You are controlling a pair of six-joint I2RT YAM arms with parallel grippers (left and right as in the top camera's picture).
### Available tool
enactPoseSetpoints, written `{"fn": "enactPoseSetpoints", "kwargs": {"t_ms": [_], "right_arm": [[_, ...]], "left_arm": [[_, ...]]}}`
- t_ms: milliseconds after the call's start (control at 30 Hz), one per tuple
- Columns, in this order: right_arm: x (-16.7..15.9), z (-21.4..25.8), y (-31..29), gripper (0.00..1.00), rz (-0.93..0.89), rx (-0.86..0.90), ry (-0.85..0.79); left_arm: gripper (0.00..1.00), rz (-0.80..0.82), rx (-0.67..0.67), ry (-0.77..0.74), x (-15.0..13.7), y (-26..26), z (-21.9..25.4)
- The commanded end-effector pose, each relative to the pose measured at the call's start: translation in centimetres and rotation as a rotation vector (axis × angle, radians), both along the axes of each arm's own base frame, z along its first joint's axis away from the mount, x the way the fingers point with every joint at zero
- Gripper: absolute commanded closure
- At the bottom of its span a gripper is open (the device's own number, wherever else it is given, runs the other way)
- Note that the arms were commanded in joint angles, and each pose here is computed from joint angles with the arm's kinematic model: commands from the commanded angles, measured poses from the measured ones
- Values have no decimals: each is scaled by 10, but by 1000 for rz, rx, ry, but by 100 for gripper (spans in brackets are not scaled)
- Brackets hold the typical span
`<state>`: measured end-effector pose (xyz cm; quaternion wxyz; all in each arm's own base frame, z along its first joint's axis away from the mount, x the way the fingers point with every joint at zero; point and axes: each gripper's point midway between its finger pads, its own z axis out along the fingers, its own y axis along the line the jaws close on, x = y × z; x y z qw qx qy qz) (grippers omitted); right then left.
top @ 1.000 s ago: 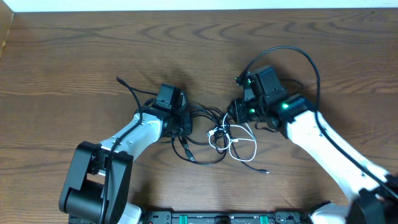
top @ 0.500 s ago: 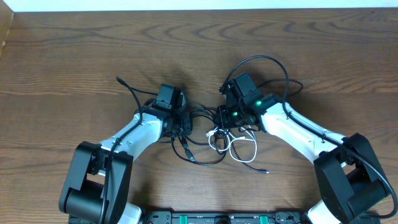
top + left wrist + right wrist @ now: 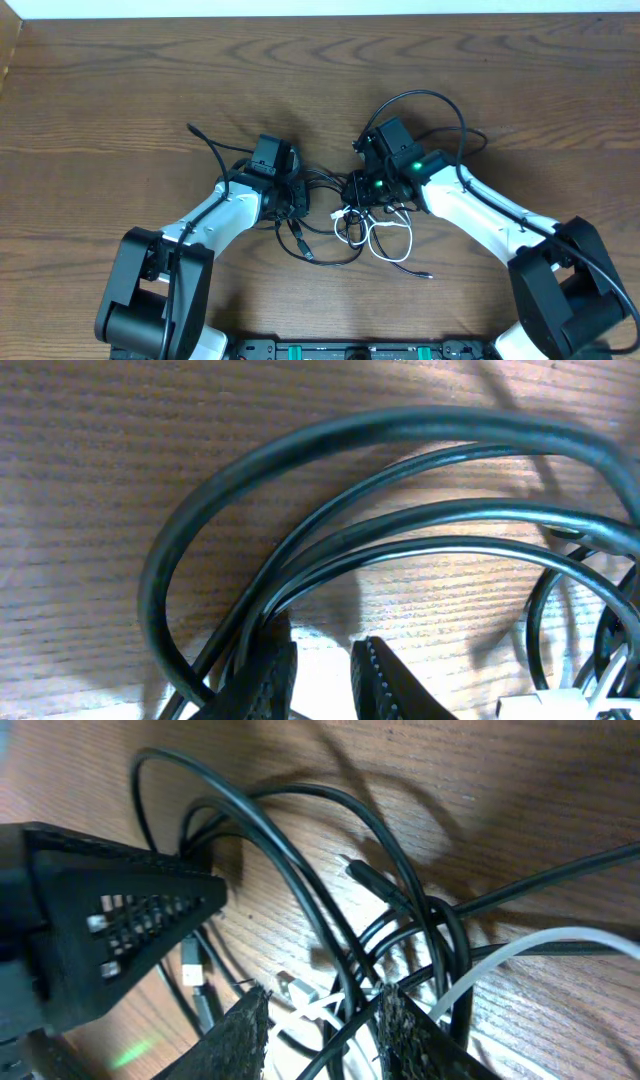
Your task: Untangle cables
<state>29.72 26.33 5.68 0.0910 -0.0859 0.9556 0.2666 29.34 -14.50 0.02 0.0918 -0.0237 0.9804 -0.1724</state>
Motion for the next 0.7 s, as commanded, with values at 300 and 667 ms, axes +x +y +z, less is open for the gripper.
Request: {"fn": "enactPoseSetpoints", "kwargs": {"t_ms": [300,667], "right_arm": [[-7,-2,-27,63,-49,-155,-17],[-6,-3,-15,64,-28,-154,-55]], "left_arm": [[74,33,96,65,-17,21,-25],[74,33,97,65,-17,21,-25]]}}
